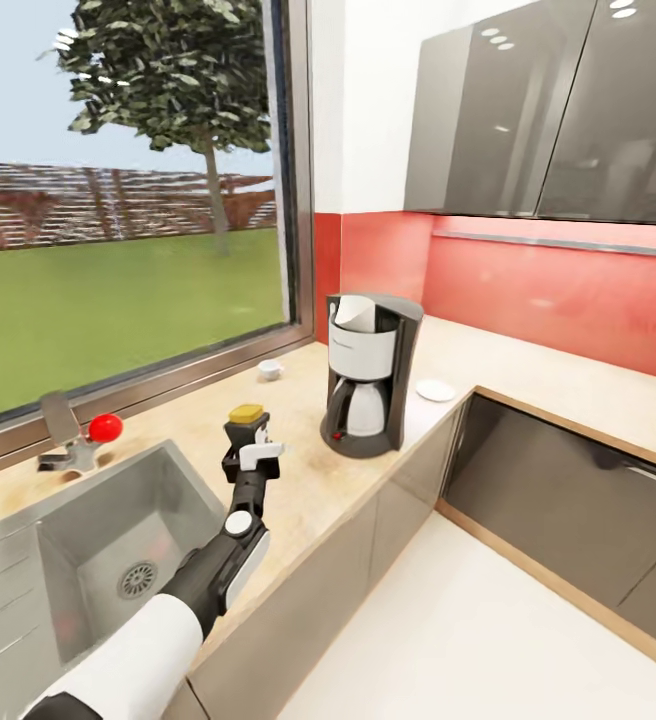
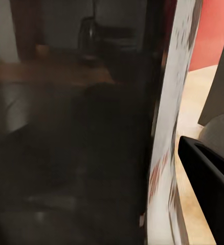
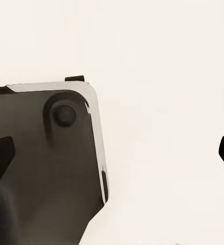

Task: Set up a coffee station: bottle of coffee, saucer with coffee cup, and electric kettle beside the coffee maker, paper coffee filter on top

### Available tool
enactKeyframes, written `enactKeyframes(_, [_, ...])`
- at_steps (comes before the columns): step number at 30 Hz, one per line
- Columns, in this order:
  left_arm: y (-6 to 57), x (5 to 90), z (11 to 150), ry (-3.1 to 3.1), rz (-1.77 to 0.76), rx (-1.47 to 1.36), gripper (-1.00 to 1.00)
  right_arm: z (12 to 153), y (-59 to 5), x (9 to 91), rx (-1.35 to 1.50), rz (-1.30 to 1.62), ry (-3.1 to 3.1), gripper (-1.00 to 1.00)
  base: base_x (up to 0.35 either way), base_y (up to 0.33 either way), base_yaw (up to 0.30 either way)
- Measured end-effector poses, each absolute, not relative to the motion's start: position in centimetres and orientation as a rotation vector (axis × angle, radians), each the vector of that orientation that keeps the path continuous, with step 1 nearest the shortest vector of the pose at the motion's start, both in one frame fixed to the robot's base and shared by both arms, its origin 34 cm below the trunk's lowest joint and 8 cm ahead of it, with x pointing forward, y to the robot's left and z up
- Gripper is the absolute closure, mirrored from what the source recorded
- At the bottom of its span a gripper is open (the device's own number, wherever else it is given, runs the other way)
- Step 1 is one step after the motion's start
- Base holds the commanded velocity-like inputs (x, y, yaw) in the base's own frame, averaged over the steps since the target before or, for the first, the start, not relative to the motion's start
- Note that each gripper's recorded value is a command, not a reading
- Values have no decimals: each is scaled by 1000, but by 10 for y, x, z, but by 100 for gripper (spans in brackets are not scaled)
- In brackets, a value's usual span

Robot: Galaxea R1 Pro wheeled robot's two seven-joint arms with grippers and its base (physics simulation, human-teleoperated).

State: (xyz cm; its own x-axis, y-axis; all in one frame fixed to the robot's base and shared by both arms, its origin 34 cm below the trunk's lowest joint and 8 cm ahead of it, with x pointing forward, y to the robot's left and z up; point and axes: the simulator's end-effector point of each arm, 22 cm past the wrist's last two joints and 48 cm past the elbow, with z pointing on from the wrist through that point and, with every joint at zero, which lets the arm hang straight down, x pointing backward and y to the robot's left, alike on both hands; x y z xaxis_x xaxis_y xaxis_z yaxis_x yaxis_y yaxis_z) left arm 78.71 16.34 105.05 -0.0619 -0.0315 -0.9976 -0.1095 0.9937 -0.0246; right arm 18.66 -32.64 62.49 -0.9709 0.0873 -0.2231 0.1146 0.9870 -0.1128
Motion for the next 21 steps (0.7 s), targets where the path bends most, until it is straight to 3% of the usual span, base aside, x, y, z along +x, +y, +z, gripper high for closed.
enactKeyframes(14, [163,787,1049,1635,65,-109,100,625,-326,187,150,-183,2913,-100,281,-108,7])
enactKeyframes(21, [163,786,1048,1637,65,-107,100,625,-325,187,150,-182,2913,-100,60,-59,140])
